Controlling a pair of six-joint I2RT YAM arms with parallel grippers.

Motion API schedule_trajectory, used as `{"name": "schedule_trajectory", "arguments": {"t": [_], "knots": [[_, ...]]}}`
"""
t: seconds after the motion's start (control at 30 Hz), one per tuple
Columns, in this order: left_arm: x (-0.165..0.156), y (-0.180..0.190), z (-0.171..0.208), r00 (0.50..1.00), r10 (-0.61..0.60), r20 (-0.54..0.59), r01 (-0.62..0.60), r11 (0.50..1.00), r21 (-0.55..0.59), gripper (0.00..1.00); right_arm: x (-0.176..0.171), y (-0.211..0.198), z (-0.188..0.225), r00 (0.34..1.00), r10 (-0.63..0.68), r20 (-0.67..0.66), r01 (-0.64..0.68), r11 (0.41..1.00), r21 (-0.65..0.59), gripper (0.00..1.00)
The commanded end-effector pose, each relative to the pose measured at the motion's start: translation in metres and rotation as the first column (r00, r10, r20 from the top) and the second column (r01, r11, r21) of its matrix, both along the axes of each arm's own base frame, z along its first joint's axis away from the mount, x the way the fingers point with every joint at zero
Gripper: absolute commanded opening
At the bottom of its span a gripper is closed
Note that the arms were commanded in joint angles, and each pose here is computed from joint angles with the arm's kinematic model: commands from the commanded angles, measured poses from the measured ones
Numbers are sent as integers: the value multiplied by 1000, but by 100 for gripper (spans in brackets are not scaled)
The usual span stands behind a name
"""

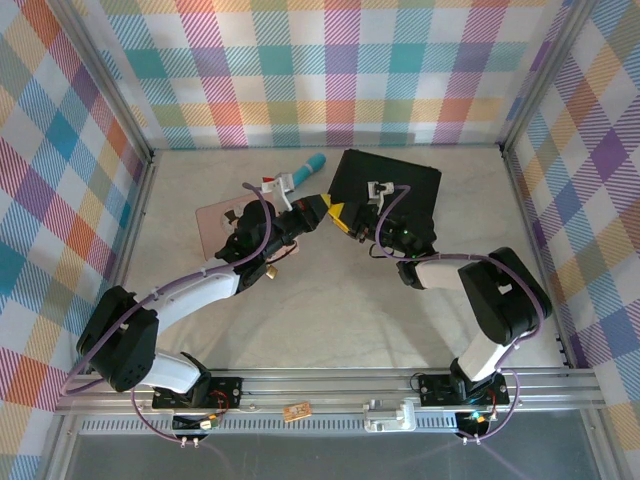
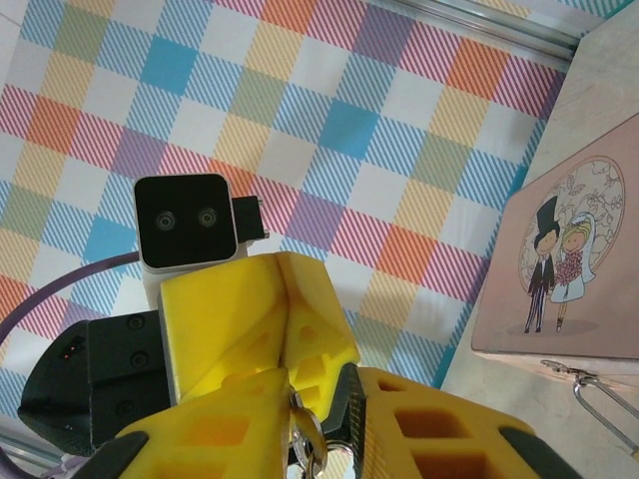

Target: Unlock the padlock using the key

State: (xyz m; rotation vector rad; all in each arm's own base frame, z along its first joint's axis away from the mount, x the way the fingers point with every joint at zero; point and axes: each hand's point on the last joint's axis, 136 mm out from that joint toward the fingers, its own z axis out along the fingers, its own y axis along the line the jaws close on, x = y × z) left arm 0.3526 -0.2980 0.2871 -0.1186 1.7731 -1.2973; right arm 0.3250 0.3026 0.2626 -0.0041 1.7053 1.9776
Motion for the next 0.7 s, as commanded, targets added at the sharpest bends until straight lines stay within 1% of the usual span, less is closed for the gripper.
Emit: {"name": "schedule_trajectory", "arguments": {"t": [0.0,0.17,0.27,0.33,0.4,0.43,0.5,0.6,0.63,0.67], "knots": [[-9,1,21,999,-8,50,11,999,-41,0,-3,5,12,999,20,47,-21,999,24,23],[-8,2,20,999,-3,50,4,999,-39,0,-4,4,10,999,22,41,-23,999,26,14],[-8,3,19,999,1,46,0,999,-38,0,-5,4,11,999,24,41,-25,999,29,13],[-8,3,20,999,2,48,0,999,-40,0,-5,5,11,999,26,42,-27,999,32,9],[-8,2,21,999,1,48,1,999,-40,0,-4,5,10,999,25,41,-27,999,33,0],[-7,2,19,999,1,43,1,999,-39,0,-4,5,10,999,24,42,-25,999,33,0],[-7,5,19,999,12,31,-11,999,-34,22,-3,4,9,999,20,45,-21,999,26,0],[-6,14,17,999,44,-7,-44,999,-17,68,-1,3,1,999,15,42,-14,1000,-19,0],[-5,17,15,998,54,-25,-55,998,-13,77,-1,2,-1,999,14,44,-12,999,-37,0],[-4,22,13,997,64,-47,-64,998,-11,84,-1,0,-3,999,13,47,-10,998,-59,0]]}}
